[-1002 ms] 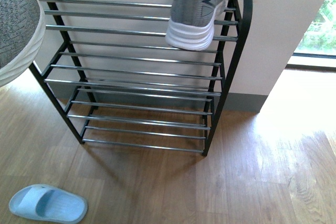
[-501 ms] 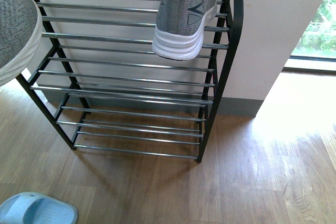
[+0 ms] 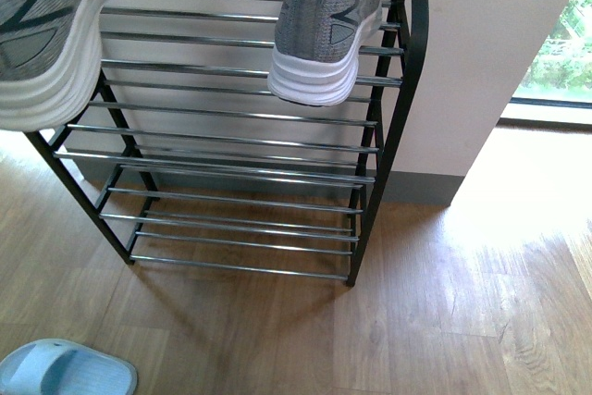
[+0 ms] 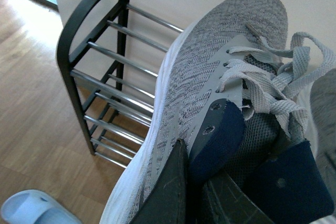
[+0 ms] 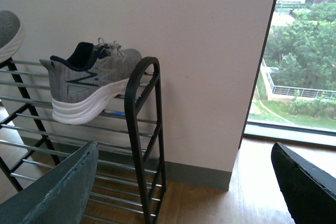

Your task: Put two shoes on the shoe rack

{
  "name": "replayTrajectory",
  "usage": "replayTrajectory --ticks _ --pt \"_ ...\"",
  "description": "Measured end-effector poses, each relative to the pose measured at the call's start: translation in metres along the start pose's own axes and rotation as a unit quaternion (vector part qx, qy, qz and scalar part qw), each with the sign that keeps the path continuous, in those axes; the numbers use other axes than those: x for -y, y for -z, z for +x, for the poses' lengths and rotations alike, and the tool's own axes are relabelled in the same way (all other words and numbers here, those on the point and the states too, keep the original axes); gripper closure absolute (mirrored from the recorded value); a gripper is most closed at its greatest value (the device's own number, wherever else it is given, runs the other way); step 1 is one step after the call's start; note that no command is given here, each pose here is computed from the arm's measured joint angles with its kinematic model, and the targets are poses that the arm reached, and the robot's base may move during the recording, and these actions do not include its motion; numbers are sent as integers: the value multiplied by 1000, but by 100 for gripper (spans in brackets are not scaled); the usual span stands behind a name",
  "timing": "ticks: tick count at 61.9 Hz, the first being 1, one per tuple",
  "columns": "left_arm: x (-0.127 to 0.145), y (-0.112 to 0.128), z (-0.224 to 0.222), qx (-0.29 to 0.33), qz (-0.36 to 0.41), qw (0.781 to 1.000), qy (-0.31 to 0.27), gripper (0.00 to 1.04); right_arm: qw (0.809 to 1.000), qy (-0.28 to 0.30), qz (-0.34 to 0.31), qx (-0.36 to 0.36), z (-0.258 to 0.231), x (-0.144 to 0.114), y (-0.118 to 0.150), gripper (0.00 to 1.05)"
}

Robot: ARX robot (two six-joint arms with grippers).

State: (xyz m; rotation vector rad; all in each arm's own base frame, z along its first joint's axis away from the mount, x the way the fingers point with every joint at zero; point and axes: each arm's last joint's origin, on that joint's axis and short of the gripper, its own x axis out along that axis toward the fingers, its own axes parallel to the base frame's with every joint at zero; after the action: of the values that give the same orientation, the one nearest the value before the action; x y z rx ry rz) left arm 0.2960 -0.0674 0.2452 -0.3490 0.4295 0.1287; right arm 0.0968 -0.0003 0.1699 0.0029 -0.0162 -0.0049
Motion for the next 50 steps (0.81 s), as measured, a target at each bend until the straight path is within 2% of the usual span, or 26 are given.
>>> replayTrajectory --ticks 10,24,39,50 --pt "22 -4 36 -30 -31 999 16 103 1000 0 0 0 0 0 0 9" --pt "51 13 76 -83 -45 995 41 103 1000 0 0 0 0 0 0 9" --pt "75 21 103 -116 -52 989 70 103 1000 0 0 0 0 0 0 9" --pt "83 22 115 -126 -30 988 86 103 1000 0 0 0 0 0 0 9"
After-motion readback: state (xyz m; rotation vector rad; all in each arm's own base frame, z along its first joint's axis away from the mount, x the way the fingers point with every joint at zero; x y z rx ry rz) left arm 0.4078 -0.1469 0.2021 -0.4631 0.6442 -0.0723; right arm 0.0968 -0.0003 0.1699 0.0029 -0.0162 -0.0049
